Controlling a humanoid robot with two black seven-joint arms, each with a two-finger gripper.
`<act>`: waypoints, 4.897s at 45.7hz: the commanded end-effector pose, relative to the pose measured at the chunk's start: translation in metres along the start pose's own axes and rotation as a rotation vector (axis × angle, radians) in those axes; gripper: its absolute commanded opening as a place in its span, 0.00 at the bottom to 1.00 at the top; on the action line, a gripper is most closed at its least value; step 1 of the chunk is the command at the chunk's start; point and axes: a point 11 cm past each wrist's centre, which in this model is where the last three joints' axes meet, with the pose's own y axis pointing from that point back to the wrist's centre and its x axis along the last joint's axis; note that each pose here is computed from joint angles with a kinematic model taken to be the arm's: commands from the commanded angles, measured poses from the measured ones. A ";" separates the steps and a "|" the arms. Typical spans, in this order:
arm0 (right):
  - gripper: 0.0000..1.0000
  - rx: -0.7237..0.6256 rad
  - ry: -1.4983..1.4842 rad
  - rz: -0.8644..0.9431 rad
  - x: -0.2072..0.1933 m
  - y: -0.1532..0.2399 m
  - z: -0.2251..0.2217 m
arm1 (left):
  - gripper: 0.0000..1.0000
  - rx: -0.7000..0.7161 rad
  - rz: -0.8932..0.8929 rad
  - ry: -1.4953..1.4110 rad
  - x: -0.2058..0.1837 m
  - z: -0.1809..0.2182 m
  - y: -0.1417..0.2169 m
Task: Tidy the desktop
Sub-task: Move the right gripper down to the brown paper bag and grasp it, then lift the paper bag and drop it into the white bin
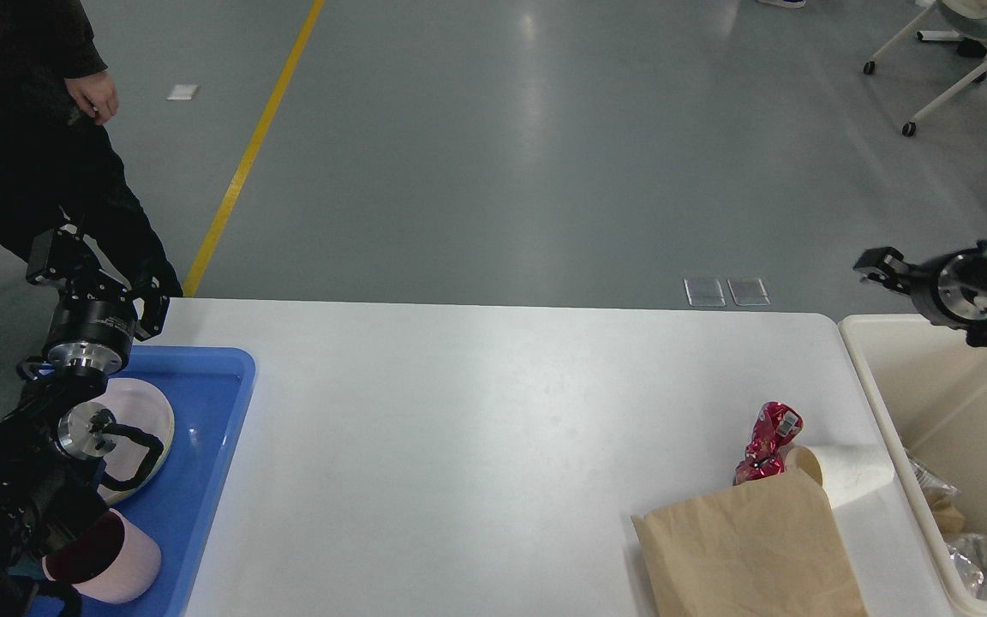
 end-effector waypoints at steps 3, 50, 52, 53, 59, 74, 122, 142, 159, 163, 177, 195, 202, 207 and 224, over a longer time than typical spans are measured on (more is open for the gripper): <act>1.00 0.116 0.099 -0.145 -0.009 0.052 -0.074 | 0.96 0.000 0.000 0.000 0.000 0.000 0.000; 1.00 -0.069 0.597 -0.770 -0.135 0.083 -0.024 | 0.96 0.000 0.001 -0.001 0.000 0.000 0.000; 1.00 -0.089 0.607 -0.792 -0.143 0.077 -0.013 | 0.96 0.000 0.000 0.000 0.000 0.000 0.000; 1.00 -0.097 0.612 -0.800 -0.147 0.075 -0.008 | 0.96 0.000 0.001 -0.001 0.000 0.000 0.000; 1.00 -0.125 0.603 -0.855 -0.168 0.065 0.014 | 0.96 0.000 0.000 0.000 0.000 0.000 0.000; 1.00 -0.164 0.568 -0.850 -0.188 0.037 0.042 | 0.96 0.000 0.000 0.000 0.000 0.000 0.000; 0.00 -0.086 0.442 -0.851 -0.242 0.011 0.052 | 0.96 0.000 0.000 0.000 0.000 0.000 0.000; 0.00 0.072 0.295 -0.888 -0.216 0.050 0.019 | 0.96 0.000 0.000 0.000 0.000 0.000 0.000; 0.00 0.363 0.248 -0.678 -0.095 0.130 -0.056 | 0.96 0.000 0.000 0.000 0.000 0.000 0.000; 0.00 0.454 0.235 -0.638 -0.067 0.153 -0.073 | 0.96 0.000 0.000 0.000 0.000 0.000 0.000; 0.00 0.588 0.116 -0.348 0.037 0.192 -0.082 | 0.96 0.000 0.000 0.000 0.000 0.000 0.000; 0.00 0.144 -0.200 -0.097 0.072 0.074 0.087 | 0.96 0.000 0.000 0.000 0.000 0.000 0.000; 0.00 -0.033 -0.273 0.012 0.049 0.036 0.150 | 0.96 0.000 0.000 0.000 0.000 0.000 0.000; 0.00 -0.121 -0.320 0.095 0.030 0.016 0.181 | 0.96 0.000 0.000 0.000 0.000 0.000 0.000; 1.00 -0.309 -0.211 0.178 -0.043 -0.032 0.229 | 0.96 0.000 0.000 0.000 0.000 0.000 0.000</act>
